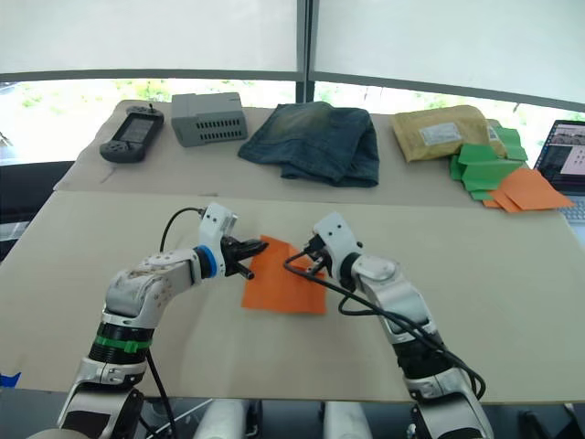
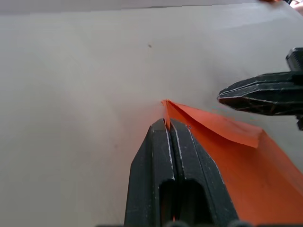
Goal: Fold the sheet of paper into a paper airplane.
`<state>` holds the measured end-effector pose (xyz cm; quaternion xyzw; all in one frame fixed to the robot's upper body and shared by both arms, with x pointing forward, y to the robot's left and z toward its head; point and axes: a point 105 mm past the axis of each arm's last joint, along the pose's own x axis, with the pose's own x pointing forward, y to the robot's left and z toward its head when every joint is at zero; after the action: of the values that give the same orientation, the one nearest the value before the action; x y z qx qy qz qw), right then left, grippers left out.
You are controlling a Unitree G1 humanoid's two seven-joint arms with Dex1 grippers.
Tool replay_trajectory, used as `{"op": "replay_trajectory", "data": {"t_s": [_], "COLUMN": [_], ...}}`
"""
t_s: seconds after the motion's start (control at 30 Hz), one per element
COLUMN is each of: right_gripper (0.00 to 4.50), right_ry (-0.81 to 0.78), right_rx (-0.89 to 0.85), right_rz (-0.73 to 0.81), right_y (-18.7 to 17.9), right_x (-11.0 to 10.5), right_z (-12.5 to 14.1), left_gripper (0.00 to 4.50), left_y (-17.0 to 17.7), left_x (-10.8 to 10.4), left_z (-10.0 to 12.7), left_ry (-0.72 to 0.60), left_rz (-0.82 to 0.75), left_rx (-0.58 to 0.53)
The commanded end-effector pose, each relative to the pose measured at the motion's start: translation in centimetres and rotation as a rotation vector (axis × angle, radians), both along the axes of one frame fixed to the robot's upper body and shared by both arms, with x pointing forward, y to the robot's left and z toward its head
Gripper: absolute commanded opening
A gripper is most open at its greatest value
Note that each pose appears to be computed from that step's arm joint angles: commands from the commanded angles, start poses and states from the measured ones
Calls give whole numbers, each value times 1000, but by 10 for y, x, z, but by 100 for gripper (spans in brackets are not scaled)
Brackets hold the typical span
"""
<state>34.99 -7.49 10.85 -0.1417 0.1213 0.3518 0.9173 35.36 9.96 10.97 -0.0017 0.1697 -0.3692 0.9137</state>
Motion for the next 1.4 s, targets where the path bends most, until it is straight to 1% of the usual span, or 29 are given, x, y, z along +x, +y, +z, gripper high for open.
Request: {"op": "replay_trajectory", "data": {"t_s": [0.03, 0.17, 0.3, 0.37, 0.53, 0.67, 0.83, 0.97, 1.07, 1.27, 1.4], "right_gripper": [0, 0, 0, 0, 0, 0, 0, 0, 0, 0, 0], "right_ry": [-26, -8, 4, 8, 51, 63, 68, 69, 45, -50, -53], "right_rx": [22, 19, 27, 30, 15, 4, 5, 10, 22, 81, 72], "right_rz": [2, 5, 6, 5, 7, 6, 5, 4, -3, 12, 64], "right_y": [1, 1, 1, 1, -2, -4, -2, -2, -2, 1, 9], "right_x": [3, 0, -6, -8, -15, -17, -17, -17, -15, -3, 5], "right_z": [12, 6, 3, 3, -10, -16, -18, -18, -11, 21, 25], "left_gripper": [4, 4, 4, 4, 4, 4, 4, 4, 4, 4, 4], "left_y": [-8, -17, -30, -33, -39, -44, -51, -58, -58, -59, -60], "left_x": [7, 6, -2, -5, -8, -10, -16, -22, -23, -22, -21], "left_z": [17, 15, 13, 12, 12, 12, 4, -6, -13, -19, -20], "left_ry": [-157, -231, -267, -269, -266, -254, -259, -208, -187, -166, -165], "left_rz": [-84, -157, -214, -225, -231, -242, -271, -293, -294, -295, -298], "left_rx": [76, 142, 152, 150, 142, 151, 201, 214, 239, 259, 263]}}
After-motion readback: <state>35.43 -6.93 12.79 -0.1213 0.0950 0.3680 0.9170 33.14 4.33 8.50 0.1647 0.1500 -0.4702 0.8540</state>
